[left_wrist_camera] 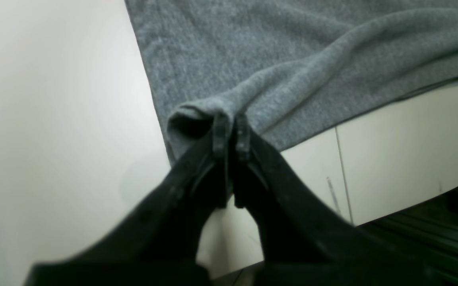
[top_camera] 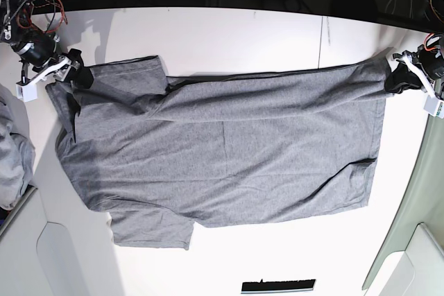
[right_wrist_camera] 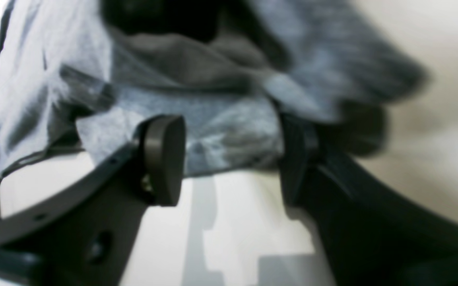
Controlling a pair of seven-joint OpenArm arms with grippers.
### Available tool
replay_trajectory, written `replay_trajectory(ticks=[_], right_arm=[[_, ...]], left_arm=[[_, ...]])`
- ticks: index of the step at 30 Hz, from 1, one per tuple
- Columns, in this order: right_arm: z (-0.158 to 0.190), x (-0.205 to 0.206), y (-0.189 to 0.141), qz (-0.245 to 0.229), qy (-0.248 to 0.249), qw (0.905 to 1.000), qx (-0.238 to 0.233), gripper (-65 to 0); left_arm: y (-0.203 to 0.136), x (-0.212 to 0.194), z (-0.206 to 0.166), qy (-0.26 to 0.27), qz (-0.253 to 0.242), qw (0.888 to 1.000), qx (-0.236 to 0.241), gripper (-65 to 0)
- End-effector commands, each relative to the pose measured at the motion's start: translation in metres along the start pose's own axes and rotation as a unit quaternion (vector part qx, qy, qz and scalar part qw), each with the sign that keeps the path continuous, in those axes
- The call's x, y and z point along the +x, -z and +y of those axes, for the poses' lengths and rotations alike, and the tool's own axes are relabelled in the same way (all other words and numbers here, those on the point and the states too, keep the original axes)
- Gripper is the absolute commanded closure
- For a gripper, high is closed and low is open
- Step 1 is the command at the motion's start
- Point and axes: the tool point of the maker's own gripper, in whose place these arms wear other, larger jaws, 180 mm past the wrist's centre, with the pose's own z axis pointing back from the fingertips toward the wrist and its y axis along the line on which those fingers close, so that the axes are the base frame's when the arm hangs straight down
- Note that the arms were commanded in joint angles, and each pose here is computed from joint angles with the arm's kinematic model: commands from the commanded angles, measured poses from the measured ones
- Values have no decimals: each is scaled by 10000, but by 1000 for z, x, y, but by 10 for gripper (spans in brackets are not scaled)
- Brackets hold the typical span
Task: Layout the t-shirt on the table in an organized manner, then fold the t-shirt properly
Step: 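Pull the held shirt edge apart with both grippers to straighten it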
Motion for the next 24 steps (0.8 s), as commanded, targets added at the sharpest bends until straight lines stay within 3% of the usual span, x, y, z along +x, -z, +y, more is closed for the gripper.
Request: replay_trajectory(ticks=[1,5,6,12,15,24], right_arm=[[-2,2,0,31,-75,9999,-86,-254],[3,0,5,47,-66,10000,-56,-17],[3,0,5,53,-67,9999,-56,0],[15,-13,-3,539,-29,9982,253,0],[21,-16,-20,524,-4,9979,389,0],[17,-19,-89,336,-621,9975,-32,0]], left_arm=[[-5,16,3,93,-218,9997,-2,0],[-5,16,3,94,-213,9997,-1,0],[-5,16,3,94,-213,9997,-1,0],[-8,19,2,-3,-187,9998,-107,0],[-15,23,-1,-144,-77,9995,-282,0],[-43,48,-13,-218,-175,9977,-619,0]])
